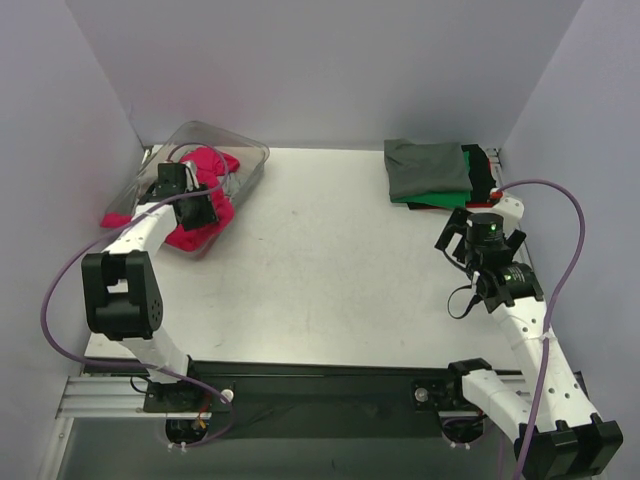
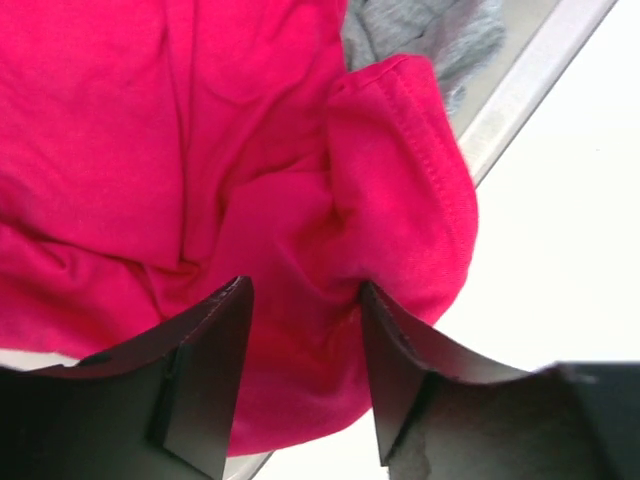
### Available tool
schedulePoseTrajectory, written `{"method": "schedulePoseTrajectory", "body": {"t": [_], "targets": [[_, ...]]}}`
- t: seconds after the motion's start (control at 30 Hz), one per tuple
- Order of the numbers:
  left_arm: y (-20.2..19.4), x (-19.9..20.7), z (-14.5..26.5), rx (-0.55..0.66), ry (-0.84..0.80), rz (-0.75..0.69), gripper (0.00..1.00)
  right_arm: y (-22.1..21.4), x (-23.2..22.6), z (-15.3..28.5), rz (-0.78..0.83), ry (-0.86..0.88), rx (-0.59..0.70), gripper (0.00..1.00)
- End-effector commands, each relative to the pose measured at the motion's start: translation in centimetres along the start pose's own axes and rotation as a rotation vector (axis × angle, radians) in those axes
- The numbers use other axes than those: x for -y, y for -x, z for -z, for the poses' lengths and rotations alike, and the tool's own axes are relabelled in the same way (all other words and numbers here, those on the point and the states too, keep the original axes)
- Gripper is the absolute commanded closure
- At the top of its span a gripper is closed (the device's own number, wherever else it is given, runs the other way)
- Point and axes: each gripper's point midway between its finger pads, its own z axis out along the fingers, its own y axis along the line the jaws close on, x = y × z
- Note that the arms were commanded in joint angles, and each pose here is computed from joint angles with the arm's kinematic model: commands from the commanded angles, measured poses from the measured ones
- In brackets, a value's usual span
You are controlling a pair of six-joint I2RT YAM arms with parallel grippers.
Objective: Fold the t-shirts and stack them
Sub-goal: Grab crumpled tshirt from bin with the left arm
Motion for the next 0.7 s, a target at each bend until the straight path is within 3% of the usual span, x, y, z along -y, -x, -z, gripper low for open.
{"method": "schedulePoseTrajectory", "body": {"t": [0.0,0.13,0.17,0.23,0.37,0.67], "targets": [[-0.4,0.5,-1.0,-0.014,-0.036,0.009,0.46,0.6,0.2,0.2,-0.006,-0.004,0.015,0.00],[-0.1,1.0,-1.1,-0.008,-0.058,0.023,0.75,0.5,0.2,0.2,-0.001,-0.005,0.015,0.00],[0.1,1.2,-1.0,-0.004,-0.064,0.025,0.89,0.5,0.2,0.2,-0.001,-0.005,0.015,0.00],[0.9,1.5,-0.4,0.017,-0.077,0.036,0.98,0.6,0.2,0.2,-0.002,-0.003,0.016,0.00],[3.3,1.7,1.6,0.083,-0.080,0.053,1.00,1.0,0.1,0.3,-0.003,0.000,0.022,0.00],[11.1,0.6,11.9,0.344,-0.042,0.096,1.00,1.5,-0.4,0.0,0.003,0.013,0.024,0.00]]}}
